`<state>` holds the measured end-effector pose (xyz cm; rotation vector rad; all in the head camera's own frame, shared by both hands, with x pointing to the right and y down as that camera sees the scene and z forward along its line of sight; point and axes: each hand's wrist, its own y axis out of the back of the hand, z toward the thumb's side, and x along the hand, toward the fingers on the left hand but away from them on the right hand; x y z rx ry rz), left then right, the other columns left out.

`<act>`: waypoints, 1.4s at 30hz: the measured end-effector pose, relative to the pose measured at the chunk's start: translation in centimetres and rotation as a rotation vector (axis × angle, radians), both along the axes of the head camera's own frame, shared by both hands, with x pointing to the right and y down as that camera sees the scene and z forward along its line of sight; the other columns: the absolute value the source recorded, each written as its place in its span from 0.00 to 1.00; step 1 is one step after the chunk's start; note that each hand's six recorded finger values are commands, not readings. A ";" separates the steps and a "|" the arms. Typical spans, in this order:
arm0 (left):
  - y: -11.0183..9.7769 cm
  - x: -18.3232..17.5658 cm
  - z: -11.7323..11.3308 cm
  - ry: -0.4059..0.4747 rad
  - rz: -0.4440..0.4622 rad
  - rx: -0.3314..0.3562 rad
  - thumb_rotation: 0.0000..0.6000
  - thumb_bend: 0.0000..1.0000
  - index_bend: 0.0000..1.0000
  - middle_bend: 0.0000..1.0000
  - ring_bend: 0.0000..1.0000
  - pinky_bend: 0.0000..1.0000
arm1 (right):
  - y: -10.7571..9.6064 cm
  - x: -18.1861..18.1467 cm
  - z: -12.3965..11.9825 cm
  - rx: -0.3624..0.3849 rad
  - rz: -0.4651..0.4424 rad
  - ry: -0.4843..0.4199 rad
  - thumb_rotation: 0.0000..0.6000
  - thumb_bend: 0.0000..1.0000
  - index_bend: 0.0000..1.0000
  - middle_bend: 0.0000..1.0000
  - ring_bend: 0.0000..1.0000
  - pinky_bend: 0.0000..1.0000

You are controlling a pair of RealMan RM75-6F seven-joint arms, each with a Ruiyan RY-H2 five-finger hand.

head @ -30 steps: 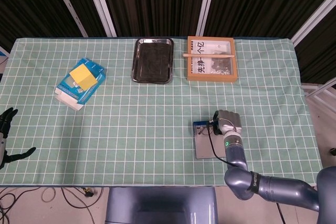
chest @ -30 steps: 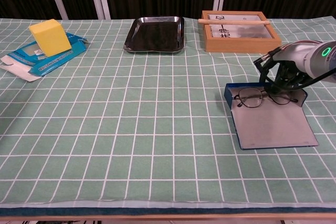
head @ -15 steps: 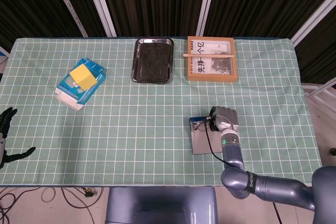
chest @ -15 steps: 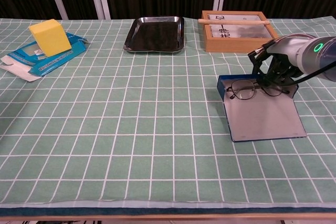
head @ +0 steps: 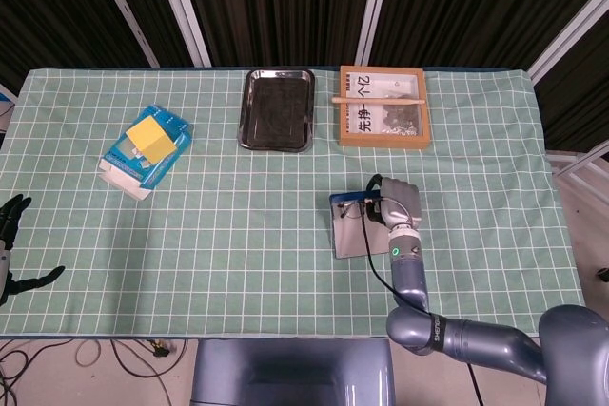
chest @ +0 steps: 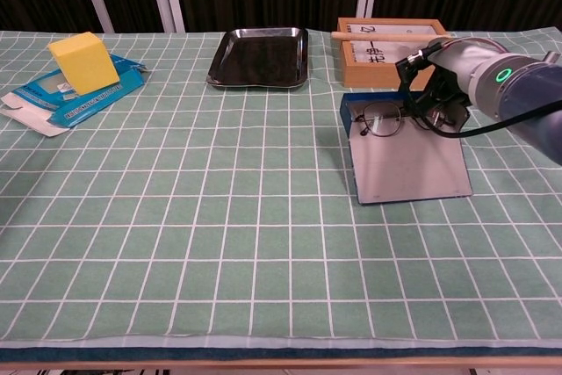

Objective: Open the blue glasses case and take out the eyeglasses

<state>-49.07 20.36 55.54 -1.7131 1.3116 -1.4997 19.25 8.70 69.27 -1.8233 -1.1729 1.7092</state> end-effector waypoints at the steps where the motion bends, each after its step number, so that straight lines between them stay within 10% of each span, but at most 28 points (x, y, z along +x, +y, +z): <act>1: 0.0 0.0 0.0 0.000 0.000 0.000 1.00 0.01 0.00 0.00 0.00 0.00 | 0.0 -0.1 0.0 0.011 0.003 -0.007 1.00 0.57 0.58 0.91 0.96 1.00; 42: 0.0 0.0 0.0 0.002 0.000 -0.001 1.00 0.01 0.00 0.00 0.00 0.00 | 1.2 0.3 1.8 0.149 0.042 -0.032 1.00 0.57 0.58 0.91 0.96 1.00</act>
